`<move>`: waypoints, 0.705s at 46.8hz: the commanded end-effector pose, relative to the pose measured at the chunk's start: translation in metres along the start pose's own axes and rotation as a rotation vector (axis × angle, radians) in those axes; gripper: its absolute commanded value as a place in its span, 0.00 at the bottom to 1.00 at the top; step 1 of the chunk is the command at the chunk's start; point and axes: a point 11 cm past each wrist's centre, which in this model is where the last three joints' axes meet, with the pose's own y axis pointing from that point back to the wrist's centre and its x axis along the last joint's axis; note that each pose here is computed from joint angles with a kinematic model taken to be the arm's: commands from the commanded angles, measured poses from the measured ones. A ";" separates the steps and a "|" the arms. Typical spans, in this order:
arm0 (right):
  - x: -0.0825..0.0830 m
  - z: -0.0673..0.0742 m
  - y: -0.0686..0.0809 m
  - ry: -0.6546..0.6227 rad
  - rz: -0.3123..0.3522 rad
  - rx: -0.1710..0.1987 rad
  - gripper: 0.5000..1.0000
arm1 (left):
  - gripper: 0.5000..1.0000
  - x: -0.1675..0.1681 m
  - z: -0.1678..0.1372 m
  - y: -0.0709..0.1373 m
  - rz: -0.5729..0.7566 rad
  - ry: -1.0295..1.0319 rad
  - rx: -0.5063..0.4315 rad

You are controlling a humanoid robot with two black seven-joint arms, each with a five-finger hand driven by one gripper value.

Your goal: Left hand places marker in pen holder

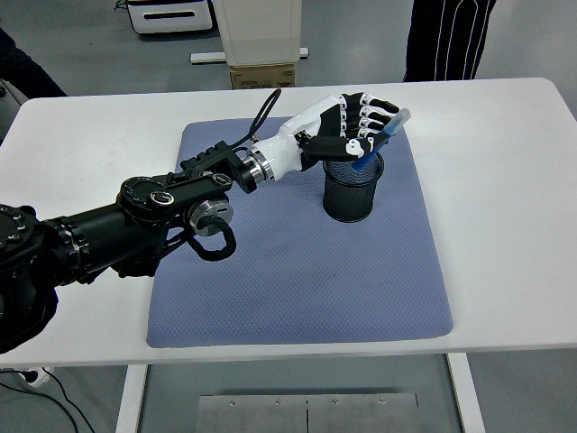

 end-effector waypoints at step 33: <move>0.000 0.000 0.000 0.000 0.000 0.000 1.00 | 1.00 0.084 0.041 0.041 0.210 0.011 -0.075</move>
